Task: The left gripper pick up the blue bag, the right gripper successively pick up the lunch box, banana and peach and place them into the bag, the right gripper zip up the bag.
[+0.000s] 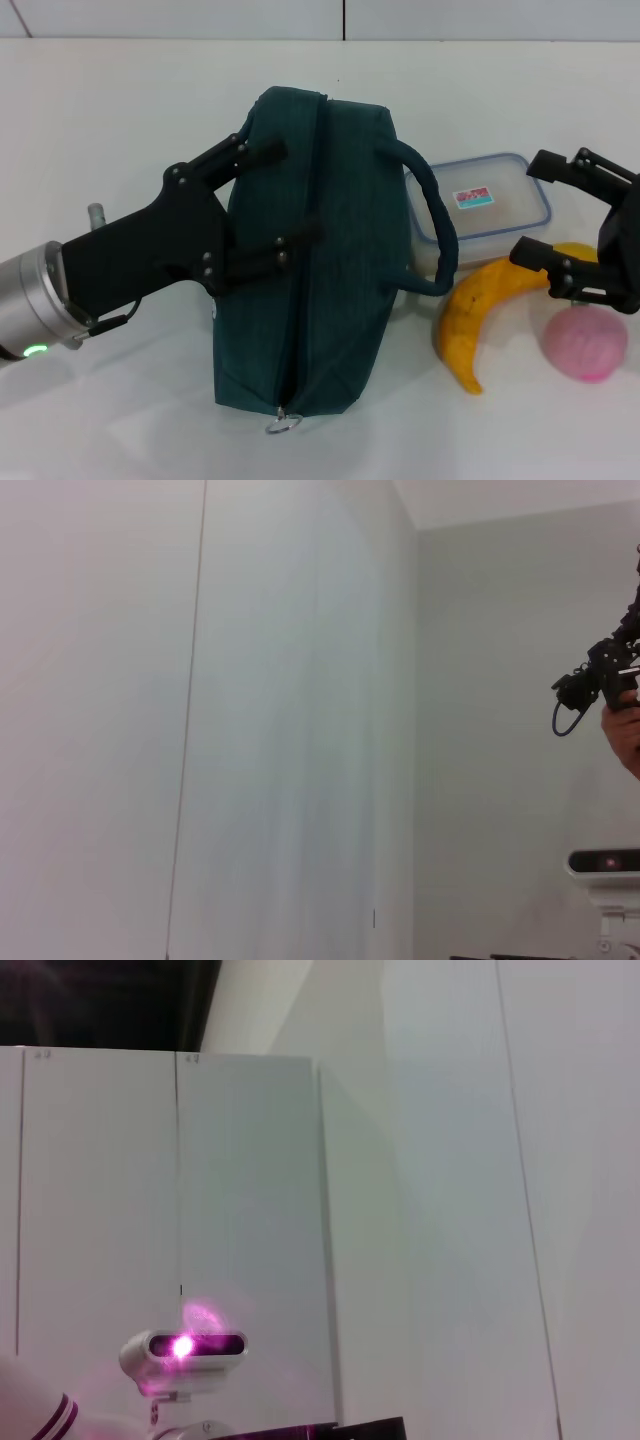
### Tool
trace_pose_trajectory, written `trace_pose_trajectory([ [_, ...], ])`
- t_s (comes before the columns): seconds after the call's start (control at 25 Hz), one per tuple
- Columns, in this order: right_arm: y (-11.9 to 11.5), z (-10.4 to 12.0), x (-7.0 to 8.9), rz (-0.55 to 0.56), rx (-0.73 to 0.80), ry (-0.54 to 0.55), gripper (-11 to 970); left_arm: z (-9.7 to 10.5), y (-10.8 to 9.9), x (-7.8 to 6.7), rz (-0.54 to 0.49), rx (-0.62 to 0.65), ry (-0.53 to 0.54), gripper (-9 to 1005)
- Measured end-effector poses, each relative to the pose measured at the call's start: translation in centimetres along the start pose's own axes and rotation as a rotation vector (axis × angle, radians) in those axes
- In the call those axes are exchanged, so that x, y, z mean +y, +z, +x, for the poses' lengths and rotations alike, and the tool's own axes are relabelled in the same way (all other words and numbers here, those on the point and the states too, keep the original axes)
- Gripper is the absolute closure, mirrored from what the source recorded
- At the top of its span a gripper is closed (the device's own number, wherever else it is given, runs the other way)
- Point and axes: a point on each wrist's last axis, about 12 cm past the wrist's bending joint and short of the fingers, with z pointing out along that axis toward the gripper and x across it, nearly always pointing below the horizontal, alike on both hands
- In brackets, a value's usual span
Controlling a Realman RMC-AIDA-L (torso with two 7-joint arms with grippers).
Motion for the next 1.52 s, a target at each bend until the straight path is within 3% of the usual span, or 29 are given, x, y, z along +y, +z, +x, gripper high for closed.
trace_pose_trajectory([
  [0.48, -0.2, -0.2, -0.5, 0.012, 0.02, 0.022, 87, -0.1, -0.2, 0.1, -0.006, 0.003, -0.033, 133],
  [0.72, -0.3, -0.2, -0.5, 0.014, 0.021, 0.022, 87, -1.9, -1.0, 2.4, -0.054, 0.045, -0.191, 150],
  [0.88, -0.2, 0.0, -0.4, 0.016, 0.018, 0.028, 88, -2.2, -2.1, 3.4, -0.13, 0.067, -0.23, 162],
  [1.24, 0.1, 0.1, -0.3, 0.012, 0.01, 0.033, 88, -0.5, -1.8, 3.2, -0.181, 0.149, -0.255, 189],
  [1.52, 0.2, 0.1, -0.3, 0.011, 0.009, 0.034, 88, -0.5, -1.3, 3.3, -0.172, 0.148, -0.317, 209],
])
